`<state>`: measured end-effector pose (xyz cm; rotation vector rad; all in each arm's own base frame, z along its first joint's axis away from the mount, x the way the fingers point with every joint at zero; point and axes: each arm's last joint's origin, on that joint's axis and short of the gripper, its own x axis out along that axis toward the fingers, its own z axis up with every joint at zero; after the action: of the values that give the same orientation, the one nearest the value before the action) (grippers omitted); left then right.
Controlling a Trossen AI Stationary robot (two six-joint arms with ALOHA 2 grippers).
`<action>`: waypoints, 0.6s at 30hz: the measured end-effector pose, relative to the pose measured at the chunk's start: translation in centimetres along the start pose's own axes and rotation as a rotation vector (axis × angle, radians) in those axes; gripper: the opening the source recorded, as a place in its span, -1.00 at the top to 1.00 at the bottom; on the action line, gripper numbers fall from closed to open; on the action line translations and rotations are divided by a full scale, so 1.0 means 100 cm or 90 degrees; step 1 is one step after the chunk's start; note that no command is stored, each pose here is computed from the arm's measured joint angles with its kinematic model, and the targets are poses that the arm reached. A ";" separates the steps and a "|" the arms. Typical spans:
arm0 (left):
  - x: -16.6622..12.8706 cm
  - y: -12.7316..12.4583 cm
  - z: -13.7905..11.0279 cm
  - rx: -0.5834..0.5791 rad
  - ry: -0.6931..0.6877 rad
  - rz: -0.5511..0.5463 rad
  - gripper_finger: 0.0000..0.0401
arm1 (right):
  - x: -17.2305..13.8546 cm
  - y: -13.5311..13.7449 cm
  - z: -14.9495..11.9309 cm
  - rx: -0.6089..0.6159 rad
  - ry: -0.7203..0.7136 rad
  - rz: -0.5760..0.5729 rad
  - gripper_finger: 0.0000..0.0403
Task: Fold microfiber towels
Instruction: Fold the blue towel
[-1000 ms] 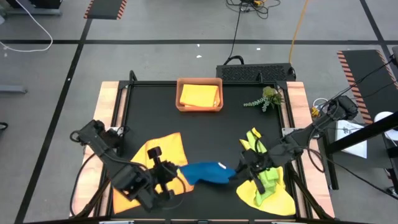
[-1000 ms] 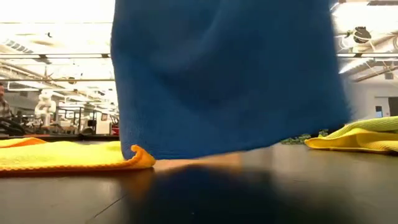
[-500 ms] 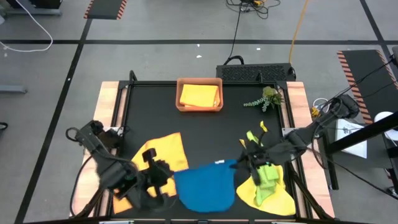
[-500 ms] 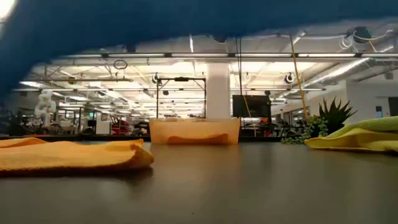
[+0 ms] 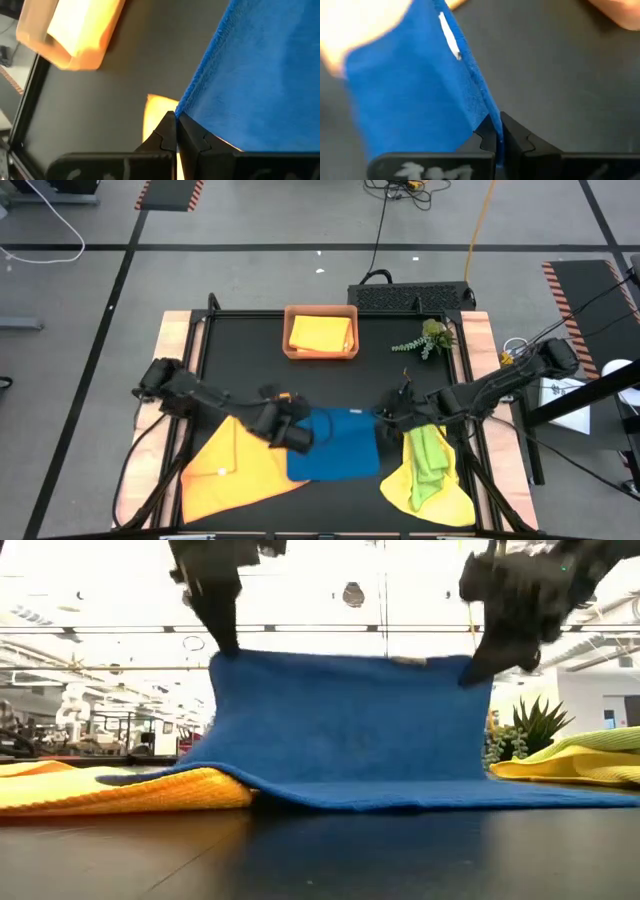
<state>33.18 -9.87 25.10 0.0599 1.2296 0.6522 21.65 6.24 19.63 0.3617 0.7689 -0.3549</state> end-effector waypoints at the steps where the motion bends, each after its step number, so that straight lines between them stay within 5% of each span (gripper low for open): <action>1: 0.011 0.002 0.002 0.007 0.002 0.002 1.00 | 0.005 -0.008 -0.002 -0.004 0.000 -0.015 1.00; 8: 0.061 0.026 0.018 0.022 -0.006 0.027 1.00 | 0.021 -0.046 0.005 -0.033 -0.019 -0.088 1.00; 18: 0.068 0.040 0.024 0.040 -0.015 0.077 1.00 | 0.026 -0.062 0.017 -0.047 -0.038 -0.117 1.00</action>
<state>34.85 -2.53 21.68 0.1955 1.2306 0.7165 21.69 -0.41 17.78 0.2105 0.7568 -0.5057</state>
